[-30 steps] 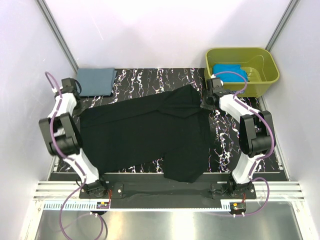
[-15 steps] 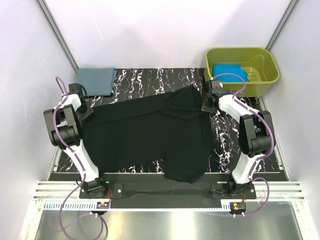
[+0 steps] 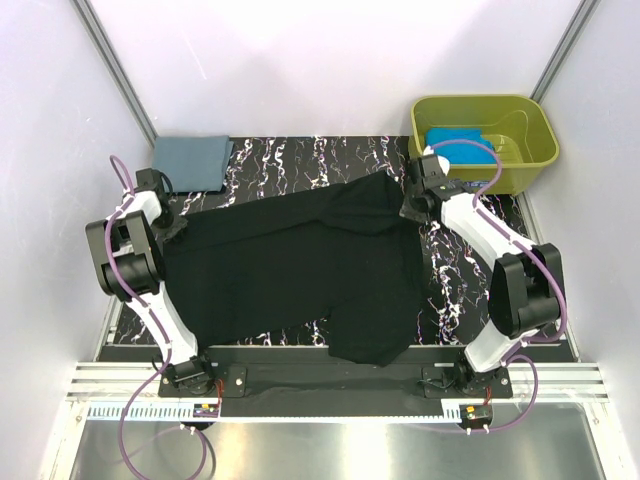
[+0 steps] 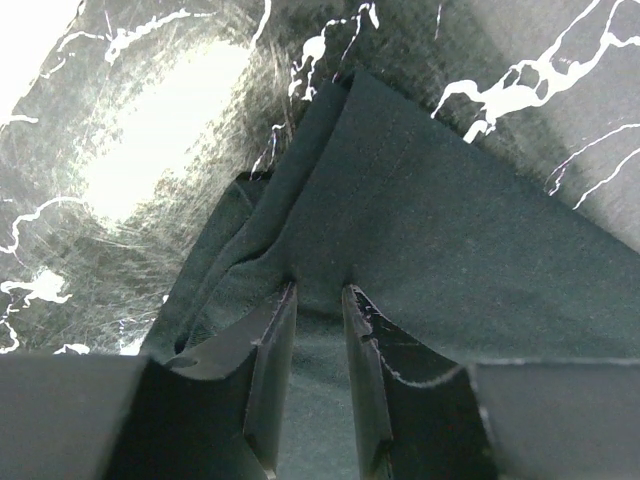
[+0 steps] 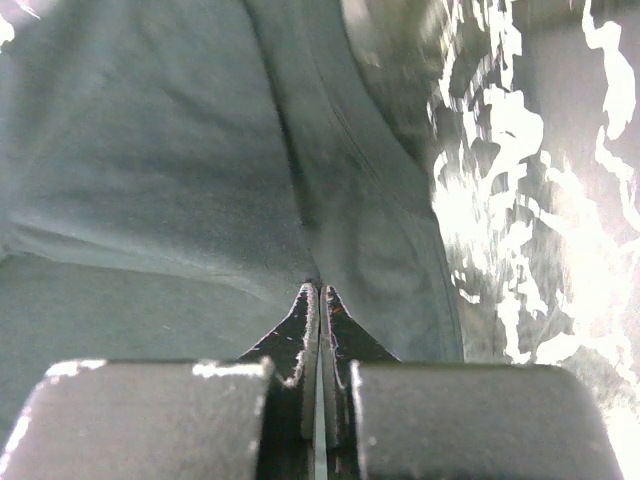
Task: Fold and stack the t-shirts
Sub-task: Fold the tshirt
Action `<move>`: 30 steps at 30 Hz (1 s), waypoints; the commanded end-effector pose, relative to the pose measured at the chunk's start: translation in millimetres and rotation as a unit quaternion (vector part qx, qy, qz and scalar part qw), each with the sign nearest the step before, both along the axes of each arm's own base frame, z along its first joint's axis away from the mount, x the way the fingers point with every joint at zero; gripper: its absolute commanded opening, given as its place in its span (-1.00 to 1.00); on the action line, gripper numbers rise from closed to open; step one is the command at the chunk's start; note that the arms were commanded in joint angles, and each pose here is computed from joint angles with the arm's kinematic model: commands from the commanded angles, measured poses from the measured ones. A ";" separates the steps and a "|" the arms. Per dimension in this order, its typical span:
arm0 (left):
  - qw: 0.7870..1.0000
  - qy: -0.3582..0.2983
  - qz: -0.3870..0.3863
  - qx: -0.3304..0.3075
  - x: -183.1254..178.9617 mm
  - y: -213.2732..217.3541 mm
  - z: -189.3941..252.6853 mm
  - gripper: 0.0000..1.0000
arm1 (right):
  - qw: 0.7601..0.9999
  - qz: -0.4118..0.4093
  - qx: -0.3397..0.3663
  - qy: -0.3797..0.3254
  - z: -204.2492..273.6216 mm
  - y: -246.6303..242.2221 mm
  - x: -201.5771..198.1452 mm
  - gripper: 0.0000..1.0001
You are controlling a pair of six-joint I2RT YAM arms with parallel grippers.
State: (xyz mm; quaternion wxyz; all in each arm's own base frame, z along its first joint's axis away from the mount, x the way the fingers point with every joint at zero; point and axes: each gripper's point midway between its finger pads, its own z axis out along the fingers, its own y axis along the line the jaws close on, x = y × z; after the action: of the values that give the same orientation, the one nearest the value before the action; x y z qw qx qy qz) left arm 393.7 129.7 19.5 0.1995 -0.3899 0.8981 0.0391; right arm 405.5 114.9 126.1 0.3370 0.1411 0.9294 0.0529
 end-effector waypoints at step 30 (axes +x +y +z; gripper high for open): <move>0.999 -0.038 -0.004 -0.027 -4.6 -11.9 31.5 -0.30 | 0.985 0.118 -0.095 -0.083 -36.8 54.6 208.2 0.65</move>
State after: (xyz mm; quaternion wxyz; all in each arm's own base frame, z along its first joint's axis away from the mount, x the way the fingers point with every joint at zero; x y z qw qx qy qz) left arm 384.7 121.3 38.8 0.2021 -0.3891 0.8985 0.0186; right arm 594.1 167.8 64.8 0.3819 0.0062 0.9237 0.0286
